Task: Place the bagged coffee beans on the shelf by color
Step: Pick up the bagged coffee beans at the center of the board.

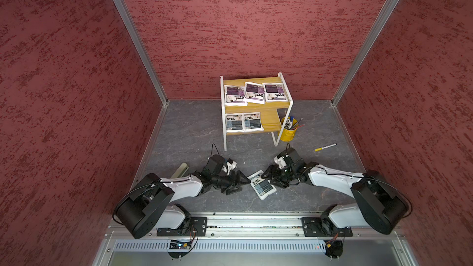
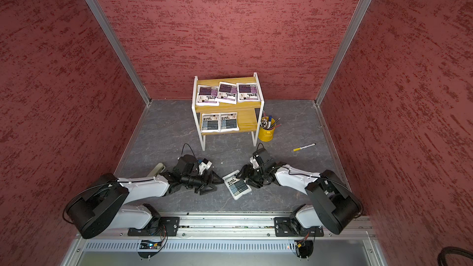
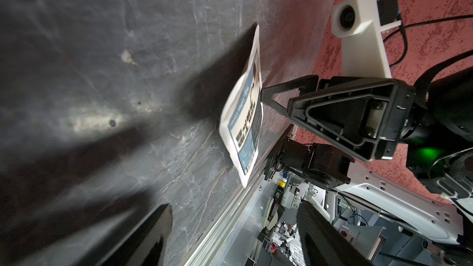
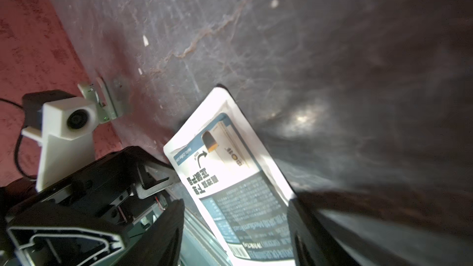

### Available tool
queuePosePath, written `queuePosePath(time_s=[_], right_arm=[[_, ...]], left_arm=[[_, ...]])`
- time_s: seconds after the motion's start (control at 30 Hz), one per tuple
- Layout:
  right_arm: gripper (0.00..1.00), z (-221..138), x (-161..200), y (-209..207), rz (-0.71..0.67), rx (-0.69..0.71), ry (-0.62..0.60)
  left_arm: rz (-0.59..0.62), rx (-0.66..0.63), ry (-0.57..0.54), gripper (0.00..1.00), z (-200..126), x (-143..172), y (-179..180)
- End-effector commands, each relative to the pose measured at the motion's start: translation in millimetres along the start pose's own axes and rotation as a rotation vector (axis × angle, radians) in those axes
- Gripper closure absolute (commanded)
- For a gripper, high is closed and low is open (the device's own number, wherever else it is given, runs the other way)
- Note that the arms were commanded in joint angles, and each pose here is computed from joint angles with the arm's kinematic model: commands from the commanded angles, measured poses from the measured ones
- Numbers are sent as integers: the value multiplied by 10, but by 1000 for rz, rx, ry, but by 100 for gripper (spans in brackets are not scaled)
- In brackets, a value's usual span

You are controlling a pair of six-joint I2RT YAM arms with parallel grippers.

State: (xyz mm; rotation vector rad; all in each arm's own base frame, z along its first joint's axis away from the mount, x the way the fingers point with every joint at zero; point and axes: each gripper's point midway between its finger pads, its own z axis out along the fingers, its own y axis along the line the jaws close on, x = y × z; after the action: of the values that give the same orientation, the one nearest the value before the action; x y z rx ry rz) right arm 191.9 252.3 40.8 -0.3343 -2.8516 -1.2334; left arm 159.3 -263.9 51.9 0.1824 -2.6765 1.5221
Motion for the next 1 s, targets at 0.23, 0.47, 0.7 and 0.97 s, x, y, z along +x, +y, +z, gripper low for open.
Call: queuePosePath(time_s=[0.23,0.47,0.7,0.97], right_arm=[[32,-17,120,237,43,-137,-2],[31,-185,71,328,-25,-83,-27],[31,-129,40,226,-22,-44,-17],[31,-68,12,117,-31,5,-15]], left_arm=[[23,7,-4,20,27,-12,-22],[23,2,-4,20,9,0,-8],[22,-12,-2,20,-22,42,39],[17,-35,9,19,-50,110,115]])
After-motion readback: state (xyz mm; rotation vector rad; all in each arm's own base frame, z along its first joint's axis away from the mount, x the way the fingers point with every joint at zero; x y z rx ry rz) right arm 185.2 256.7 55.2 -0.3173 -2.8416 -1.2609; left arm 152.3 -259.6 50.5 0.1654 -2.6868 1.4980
